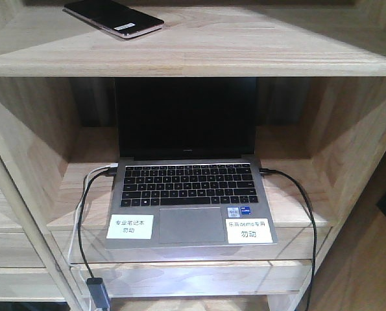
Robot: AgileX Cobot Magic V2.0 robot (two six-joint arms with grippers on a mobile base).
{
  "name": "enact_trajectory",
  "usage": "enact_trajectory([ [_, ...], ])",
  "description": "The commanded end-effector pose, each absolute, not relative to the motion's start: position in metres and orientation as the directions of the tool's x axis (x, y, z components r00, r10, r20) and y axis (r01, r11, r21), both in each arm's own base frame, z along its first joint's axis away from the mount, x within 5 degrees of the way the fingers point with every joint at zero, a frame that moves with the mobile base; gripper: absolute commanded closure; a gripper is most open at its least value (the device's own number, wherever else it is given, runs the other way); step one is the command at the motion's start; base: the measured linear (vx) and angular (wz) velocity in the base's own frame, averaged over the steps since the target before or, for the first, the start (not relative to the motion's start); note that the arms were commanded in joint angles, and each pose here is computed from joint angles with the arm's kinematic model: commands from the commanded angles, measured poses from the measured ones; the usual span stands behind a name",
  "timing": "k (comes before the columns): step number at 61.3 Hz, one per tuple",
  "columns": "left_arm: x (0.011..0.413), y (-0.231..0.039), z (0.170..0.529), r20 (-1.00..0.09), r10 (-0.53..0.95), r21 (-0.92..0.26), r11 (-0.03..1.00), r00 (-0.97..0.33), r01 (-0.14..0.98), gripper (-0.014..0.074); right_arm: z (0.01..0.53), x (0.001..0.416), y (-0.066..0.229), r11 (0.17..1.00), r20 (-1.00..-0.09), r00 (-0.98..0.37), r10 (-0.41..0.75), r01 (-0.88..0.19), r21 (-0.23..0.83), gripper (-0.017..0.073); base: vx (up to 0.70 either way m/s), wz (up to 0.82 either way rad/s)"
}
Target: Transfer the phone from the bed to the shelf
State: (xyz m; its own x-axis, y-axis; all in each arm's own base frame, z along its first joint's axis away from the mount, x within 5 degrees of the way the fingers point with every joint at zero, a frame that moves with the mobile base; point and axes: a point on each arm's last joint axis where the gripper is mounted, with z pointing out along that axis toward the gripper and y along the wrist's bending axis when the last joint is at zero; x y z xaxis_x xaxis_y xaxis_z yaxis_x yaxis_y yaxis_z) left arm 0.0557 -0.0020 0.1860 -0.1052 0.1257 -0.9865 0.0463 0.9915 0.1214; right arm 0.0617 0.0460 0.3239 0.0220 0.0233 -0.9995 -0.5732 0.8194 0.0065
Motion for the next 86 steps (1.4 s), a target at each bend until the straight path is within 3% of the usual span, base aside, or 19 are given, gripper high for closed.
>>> enact_trajectory([
  [1,0.055,-0.002,0.201,-0.994,0.108,0.108,0.994,-0.006,0.036,0.0592,0.336,0.063,0.043,0.841,-0.996,0.069,0.061,-0.541,0.014,0.0569,0.00,0.00],
  [22,0.055,-0.002,0.201,-0.994,0.108,0.108,0.994,-0.006,0.036,0.0592,0.334,0.064,0.041,0.854,-0.997,0.049,0.062,-0.520,0.028,0.0569,0.00,0.00],
  [35,0.055,-0.002,0.201,-0.994,0.108,0.108,0.994,-0.006,0.036,0.0592,0.331,0.068,0.035,0.892,-0.999,0.025,0.025,-0.452,0.011,0.0569,0.00,0.00],
  [52,0.055,-0.002,0.201,-0.994,0.108,0.108,0.994,-0.006,0.036,0.0592,0.304,0.069,0.014,0.980,-1.000,0.006,0.007,-0.198,0.006,0.0569,0.00,0.00],
  [67,0.055,-0.002,0.201,-0.994,0.108,0.108,0.994,-0.006,0.036,0.0592,0.259,0.054,0.001,1.000,-1.000,0.021,0.001,-0.013,0.001,0.0569,0.00,0.00],
  [76,0.055,-0.002,0.201,-0.994,0.108,0.108,0.994,-0.006,0.036,0.0592,0.236,0.050,-0.003,0.998,-0.999,0.032,-0.006,0.064,-0.004,0.0569,0.00,0.00],
  [86,0.055,-0.002,0.201,-0.994,0.108,0.108,0.994,-0.006,0.036,0.0592,0.208,0.054,-0.004,0.997,-1.000,0.031,-0.005,0.081,-0.002,0.0569,0.00,0.00],
])
